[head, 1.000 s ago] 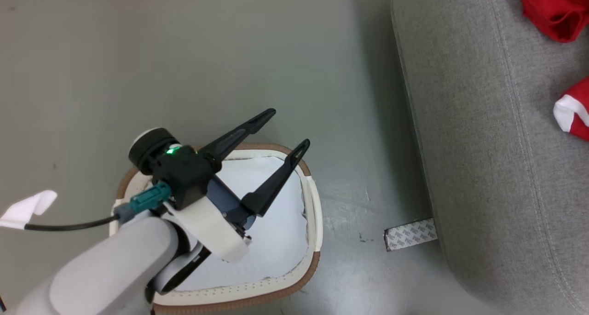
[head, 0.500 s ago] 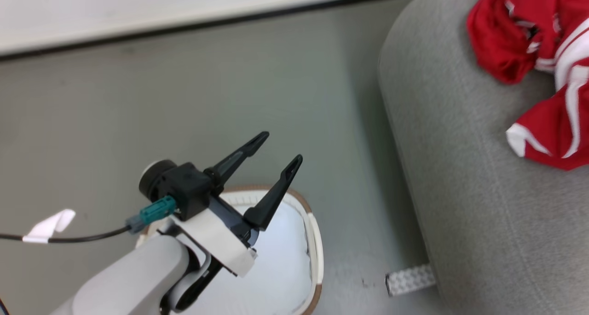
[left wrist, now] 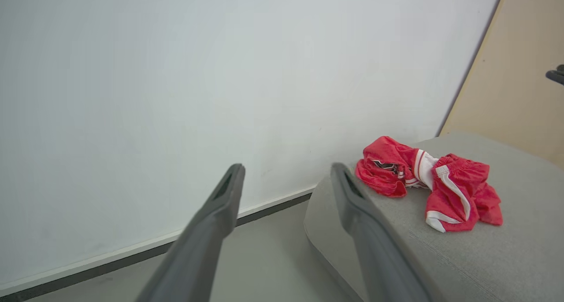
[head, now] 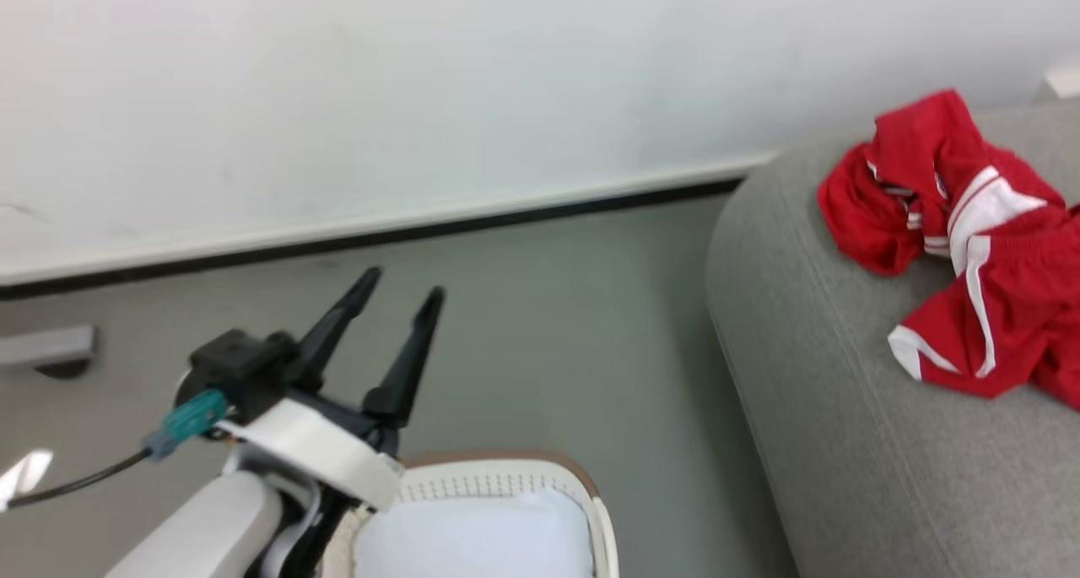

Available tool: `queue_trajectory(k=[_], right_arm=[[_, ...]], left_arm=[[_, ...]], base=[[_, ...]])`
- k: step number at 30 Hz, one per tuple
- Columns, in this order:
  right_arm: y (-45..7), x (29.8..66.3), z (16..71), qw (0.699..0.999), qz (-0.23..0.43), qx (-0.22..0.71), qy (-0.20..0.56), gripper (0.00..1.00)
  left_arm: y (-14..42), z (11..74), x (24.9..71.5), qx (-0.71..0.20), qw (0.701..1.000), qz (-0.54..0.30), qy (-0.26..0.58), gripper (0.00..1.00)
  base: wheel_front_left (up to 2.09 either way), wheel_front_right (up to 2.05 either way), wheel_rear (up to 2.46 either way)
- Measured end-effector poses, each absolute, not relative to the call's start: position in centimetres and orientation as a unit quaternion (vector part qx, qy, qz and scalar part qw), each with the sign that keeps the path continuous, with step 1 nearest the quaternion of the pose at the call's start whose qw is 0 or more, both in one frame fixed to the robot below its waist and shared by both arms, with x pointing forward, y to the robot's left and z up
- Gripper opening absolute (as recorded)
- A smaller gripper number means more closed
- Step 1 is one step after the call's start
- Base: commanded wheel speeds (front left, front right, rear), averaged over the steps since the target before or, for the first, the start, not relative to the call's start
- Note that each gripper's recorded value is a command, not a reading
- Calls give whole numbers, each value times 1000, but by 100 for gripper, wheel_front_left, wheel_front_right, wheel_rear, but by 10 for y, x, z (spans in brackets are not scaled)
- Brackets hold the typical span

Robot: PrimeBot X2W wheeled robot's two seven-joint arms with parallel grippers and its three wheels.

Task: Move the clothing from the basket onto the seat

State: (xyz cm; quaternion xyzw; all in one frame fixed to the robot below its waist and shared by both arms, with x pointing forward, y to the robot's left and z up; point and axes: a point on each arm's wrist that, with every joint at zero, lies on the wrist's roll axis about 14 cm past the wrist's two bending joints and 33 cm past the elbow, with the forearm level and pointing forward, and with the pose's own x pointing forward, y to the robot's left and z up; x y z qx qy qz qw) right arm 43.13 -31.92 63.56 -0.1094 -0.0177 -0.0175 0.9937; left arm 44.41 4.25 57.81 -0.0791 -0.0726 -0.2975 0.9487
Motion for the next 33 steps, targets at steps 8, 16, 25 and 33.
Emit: queue_trajectory(k=[8, 16, 25, 33], right_arm=[[-255, 411, 643, 993, 33, -29, -109, 100], [-181, 388, 594, 988, 85, 46, -118, 100], [-135, 364, 539, 987, 113, 85, -79, 100], [-130, 363, 522, 988, 105, 97, -60, 100]], left_arm=[[115, 585, 421, -105, 976, -170, -87, 100], [178, 568, 393, -118, 987, -63, -90, 100], [183, 542, 374, -101, 991, -42, -77, 100], [183, 524, 369, -96, 993, -35, -61, 100]], base=[[0, 0, 0], [0, 0, 0], [0, 0, 0], [0, 0, 0]])
